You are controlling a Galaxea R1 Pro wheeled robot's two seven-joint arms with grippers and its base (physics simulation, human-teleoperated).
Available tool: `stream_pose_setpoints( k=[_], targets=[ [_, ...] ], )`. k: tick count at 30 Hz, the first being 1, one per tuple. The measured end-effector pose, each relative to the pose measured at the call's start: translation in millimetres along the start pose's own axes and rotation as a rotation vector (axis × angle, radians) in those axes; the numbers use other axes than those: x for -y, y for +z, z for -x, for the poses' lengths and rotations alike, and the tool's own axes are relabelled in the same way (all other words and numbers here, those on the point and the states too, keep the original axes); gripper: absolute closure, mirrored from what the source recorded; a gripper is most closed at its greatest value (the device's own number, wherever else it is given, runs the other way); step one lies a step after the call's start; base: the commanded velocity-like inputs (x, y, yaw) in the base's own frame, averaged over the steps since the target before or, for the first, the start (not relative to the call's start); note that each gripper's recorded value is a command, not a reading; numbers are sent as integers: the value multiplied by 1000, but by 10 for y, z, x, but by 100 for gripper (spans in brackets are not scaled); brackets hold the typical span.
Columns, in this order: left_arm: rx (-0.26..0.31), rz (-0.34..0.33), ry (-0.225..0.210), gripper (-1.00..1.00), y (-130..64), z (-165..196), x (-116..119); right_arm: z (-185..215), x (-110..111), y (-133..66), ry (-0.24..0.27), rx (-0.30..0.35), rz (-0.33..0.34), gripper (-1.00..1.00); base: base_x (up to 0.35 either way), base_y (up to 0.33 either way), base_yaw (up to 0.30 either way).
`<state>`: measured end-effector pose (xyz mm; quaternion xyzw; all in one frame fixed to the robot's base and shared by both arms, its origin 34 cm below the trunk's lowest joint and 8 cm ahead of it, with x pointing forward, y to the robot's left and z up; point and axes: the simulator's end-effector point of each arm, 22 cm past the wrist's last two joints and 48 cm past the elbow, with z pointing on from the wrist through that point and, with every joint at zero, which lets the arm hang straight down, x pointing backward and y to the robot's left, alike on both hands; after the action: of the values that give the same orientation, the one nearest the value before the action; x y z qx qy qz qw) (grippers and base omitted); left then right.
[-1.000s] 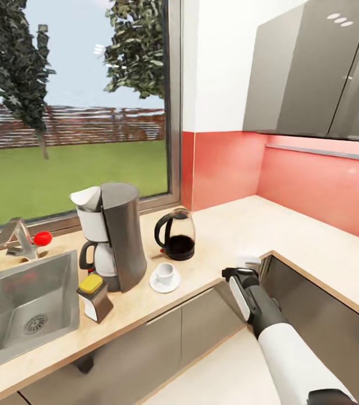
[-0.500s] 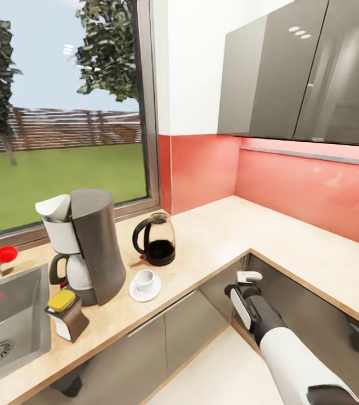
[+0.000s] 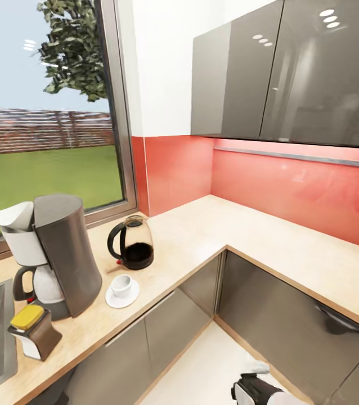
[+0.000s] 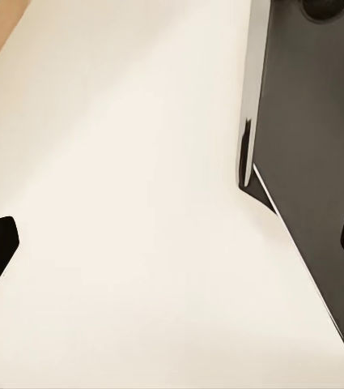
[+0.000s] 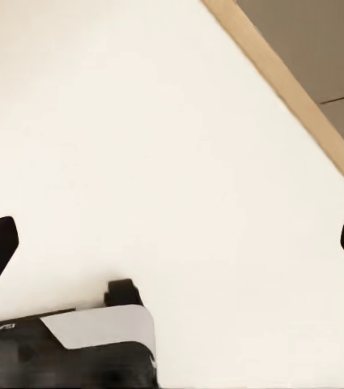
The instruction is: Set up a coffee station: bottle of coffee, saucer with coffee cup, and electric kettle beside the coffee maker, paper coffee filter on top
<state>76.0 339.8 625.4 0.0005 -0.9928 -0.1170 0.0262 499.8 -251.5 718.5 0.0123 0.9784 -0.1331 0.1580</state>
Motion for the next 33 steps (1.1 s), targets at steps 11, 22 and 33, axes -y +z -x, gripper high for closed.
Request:
stream_pose_setpoints(
  k=[11,22,33],
  targets=[
    [8,-3,-2,-100,-1,20,14,-1475,-743,-20,-72,-179,342,-100,0,0,-106],
    [11,-3,-2,-100,-1,28,16,-1565,-922,-95,-68,-193,417,-100,0,0,0],
    [12,-4,1,-100,-1,35,17,-1605,-919,-95,-69,-198,414,-100,0,0,0]
  ],
)
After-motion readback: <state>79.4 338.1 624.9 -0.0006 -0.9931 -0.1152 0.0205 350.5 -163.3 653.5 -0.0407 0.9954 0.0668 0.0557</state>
